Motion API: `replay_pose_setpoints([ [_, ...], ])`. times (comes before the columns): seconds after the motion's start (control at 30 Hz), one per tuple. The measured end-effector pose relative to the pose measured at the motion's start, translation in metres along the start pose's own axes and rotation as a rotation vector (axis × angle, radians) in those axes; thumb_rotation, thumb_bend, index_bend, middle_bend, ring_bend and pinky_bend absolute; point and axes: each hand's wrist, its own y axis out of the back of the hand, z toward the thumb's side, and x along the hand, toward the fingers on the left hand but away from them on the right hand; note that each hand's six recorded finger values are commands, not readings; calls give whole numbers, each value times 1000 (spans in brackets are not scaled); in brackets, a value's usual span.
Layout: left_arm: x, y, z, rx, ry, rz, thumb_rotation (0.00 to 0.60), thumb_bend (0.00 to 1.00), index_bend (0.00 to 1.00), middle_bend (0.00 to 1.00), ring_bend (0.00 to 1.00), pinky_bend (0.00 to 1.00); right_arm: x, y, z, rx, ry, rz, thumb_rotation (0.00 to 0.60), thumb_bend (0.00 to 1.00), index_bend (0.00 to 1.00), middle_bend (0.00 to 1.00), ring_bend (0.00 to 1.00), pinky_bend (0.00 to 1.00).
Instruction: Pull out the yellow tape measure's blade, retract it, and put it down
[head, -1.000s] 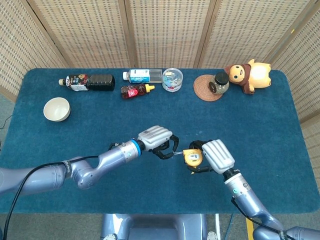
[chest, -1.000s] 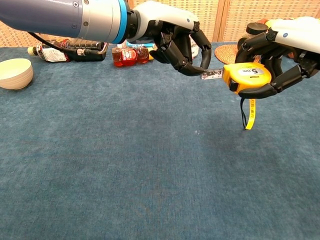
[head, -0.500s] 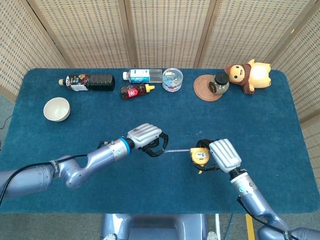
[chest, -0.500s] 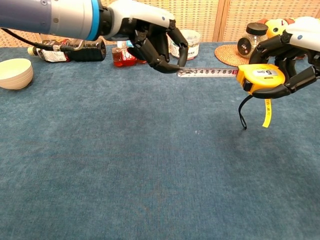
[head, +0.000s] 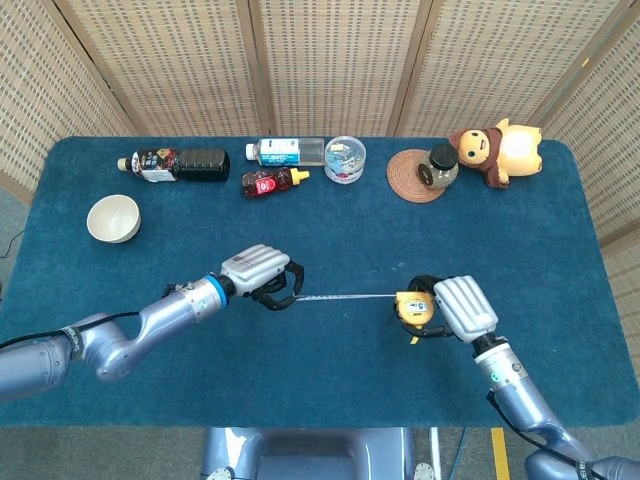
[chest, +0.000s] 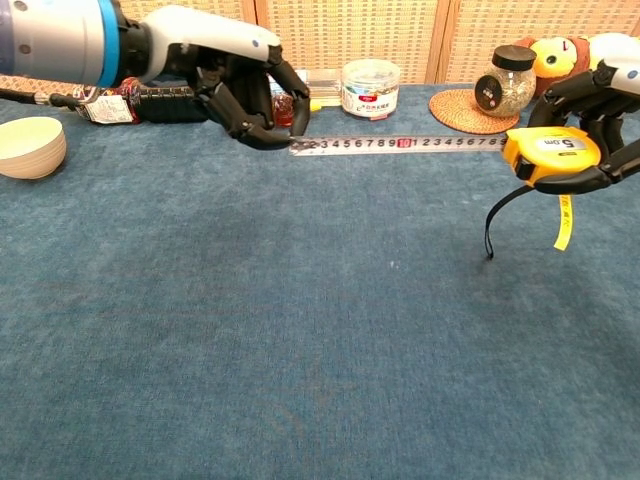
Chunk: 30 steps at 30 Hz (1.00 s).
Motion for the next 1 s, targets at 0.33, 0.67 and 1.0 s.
replay_pose_setpoints([
  [0.33,-26,3,-33,7,46,11,538,408,495,941,939,940,2,-1,-7,6,-13,8,405,264,569,598,641,596],
  [0.67,-49,3,-60,13,83,14,537,408,495,941,939,941,3,1,-16,8,-39,0,402,263,569,598,641,596],
  [1.0,-72,4,-85,6,118,17,540,407,495,940,939,940,7,1,-28,6,-65,4,403,263,569,599,642,596],
])
